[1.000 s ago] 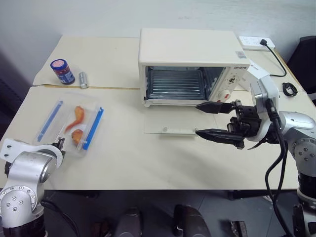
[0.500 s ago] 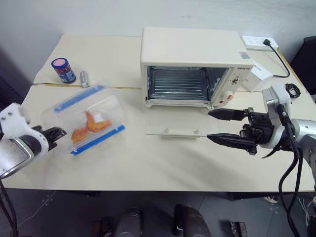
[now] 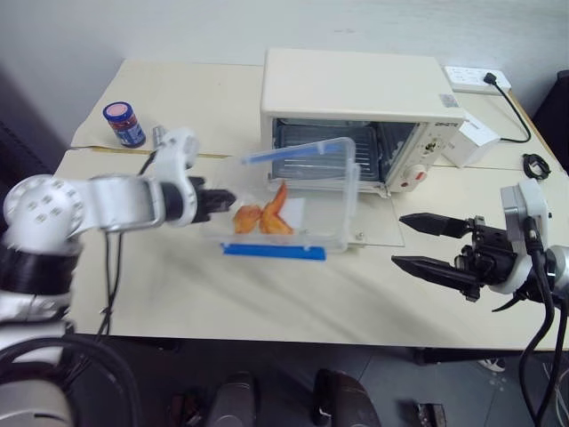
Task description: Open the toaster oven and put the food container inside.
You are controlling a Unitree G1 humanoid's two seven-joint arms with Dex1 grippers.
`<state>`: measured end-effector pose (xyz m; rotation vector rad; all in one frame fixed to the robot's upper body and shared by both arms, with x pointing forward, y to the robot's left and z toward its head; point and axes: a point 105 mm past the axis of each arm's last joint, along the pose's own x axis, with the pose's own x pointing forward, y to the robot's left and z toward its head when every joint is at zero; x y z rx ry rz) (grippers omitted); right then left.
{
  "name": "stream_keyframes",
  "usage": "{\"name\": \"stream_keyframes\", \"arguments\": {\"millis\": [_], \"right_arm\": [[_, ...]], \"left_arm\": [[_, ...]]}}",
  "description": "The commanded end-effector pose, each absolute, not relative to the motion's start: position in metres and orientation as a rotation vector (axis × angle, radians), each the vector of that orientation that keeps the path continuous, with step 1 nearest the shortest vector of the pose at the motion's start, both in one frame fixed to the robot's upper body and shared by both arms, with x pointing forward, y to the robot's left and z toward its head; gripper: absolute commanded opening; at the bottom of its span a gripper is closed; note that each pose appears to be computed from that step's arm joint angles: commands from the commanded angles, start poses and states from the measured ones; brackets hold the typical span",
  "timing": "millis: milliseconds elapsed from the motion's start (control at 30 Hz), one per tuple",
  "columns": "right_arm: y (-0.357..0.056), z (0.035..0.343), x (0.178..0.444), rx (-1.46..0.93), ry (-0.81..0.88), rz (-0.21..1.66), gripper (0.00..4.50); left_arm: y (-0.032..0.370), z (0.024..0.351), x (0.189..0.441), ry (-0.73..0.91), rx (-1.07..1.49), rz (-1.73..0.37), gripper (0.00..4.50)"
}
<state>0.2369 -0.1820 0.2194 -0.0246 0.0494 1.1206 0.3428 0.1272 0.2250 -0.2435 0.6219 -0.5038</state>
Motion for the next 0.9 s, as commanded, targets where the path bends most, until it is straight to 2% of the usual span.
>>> {"name": "stream_keyframes", "arguments": {"millis": [33, 267, 300, 433, 533, 733, 867, 900], "right_arm": [[-0.184, 0.228, 0.229, -0.044, -0.011, 1.094, 4.50], [-0.187, 0.226, 0.223, -0.038, -0.031, 1.046, 4.50], [-0.187, 0.226, 0.223, -0.038, -0.033, 1.039, 4.50], [-0.189, 0.224, 0.223, -0.040, -0.035, 1.016, 4.50], [-0.191, 0.221, 0.225, -0.047, -0.028, 0.993, 4.50], [-0.186, 0.219, 0.227, -0.059, -0.009, 0.998, 4.50], [-0.174, 0.220, 0.225, -0.053, 0.000, 1.050, 4.50], [-0.168, 0.220, 0.223, -0.037, 0.004, 1.073, 4.50]], "left_arm": [[0.113, 0.231, 0.360, 0.636, -0.185, -0.493, 0.22], [0.081, 0.222, 0.386, 0.698, -0.104, -0.499, 0.22], [0.078, 0.221, 0.388, 0.700, -0.101, -0.500, 0.78], [0.074, 0.223, 0.392, 0.686, -0.086, -0.499, 1.95], [0.073, 0.241, 0.396, 0.601, -0.122, -0.525, 2.81], [0.084, 0.296, 0.385, 0.325, -0.190, -0.647, 2.81], [0.106, 0.323, 0.357, 0.170, -0.308, -0.804, 2.81], [0.113, 0.324, 0.344, 0.137, -0.308, -0.879, 2.63]]}}
